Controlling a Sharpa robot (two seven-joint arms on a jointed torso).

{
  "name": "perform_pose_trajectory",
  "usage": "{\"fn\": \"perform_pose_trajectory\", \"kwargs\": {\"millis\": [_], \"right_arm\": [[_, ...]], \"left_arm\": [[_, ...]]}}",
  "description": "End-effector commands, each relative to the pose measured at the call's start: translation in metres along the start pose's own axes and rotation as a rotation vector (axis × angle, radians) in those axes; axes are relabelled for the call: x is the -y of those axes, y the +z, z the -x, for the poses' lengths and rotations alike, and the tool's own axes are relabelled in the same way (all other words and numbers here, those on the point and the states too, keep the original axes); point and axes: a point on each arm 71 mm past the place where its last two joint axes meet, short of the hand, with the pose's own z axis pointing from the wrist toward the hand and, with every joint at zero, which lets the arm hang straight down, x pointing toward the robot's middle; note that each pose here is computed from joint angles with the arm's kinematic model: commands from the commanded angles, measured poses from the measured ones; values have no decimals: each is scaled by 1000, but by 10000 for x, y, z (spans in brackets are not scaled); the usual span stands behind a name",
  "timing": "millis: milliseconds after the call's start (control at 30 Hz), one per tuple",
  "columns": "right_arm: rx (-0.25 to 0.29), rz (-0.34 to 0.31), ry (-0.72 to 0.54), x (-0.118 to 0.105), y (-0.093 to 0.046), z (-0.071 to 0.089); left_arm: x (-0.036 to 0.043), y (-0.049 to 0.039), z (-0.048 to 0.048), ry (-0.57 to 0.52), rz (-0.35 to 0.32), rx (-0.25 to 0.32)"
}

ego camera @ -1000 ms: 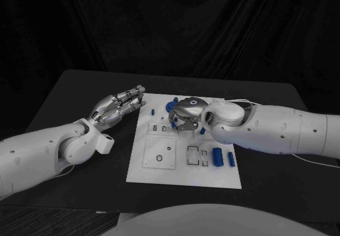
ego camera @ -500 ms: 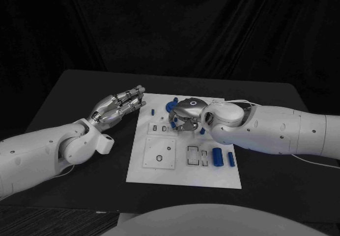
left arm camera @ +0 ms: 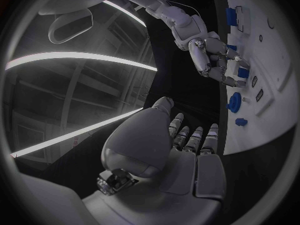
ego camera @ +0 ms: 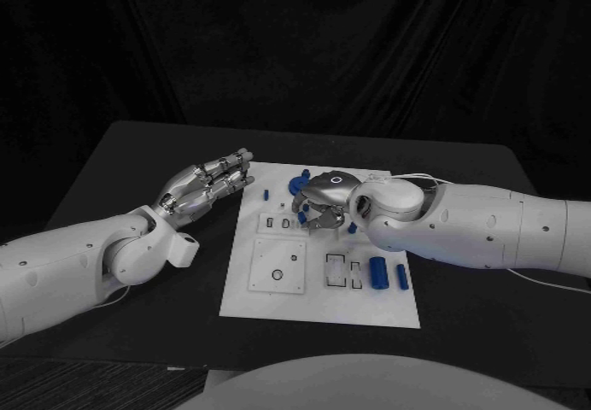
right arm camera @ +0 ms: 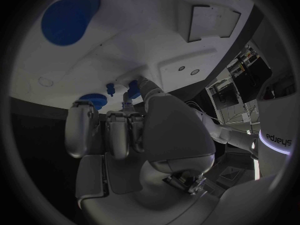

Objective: Assemble the parts on the task board

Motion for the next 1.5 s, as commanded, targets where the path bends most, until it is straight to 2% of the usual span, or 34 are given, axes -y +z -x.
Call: {"fn": "perform_pose_trajectory", "kwargs": {"millis": [33,233,367,467,567,633,700,833,900,933,1033,1100,1200,1267,1367,1500], "right_arm": [[-13,-16,-7,11,-2,-22],[12,-25,-3,56,-35,-6],[73,-20,-1,109,-104,87],[156,2,-5,153,-174,242],[259,38,-18,202,-275,467],[328,60,-16,238,-371,638],[372,74,-8,268,-466,765],[470,81,19,373,-684,1040],[494,75,29,415,-738,1097],[513,59,42,474,-790,1146],[519,26,76,567,-833,1176],[508,6,101,614,-846,1162],[495,-13,127,663,-873,1104],[486,-25,141,699,-898,1046],[473,-44,155,754,-938,965],[460,-68,167,815,-998,877]], "left_arm": [[2,6,-19,-11,-11,-11],[1,0,-11,-8,-10,-7],[8,-1,-10,-1,-17,2],[26,-3,-5,8,-42,13],[54,-10,8,23,-75,31],[74,-19,12,36,-88,45],[105,-19,12,47,-96,55],[289,67,40,97,-125,79],[362,117,54,125,-135,90],[472,196,80,207,-153,116],[607,303,91,384,-176,145],[651,355,79,500,-169,154],[634,429,43,653,-102,129],[554,488,2,775,21,76],[416,564,-53,902,220,5],[321,662,-128,992,397,-50]]}}
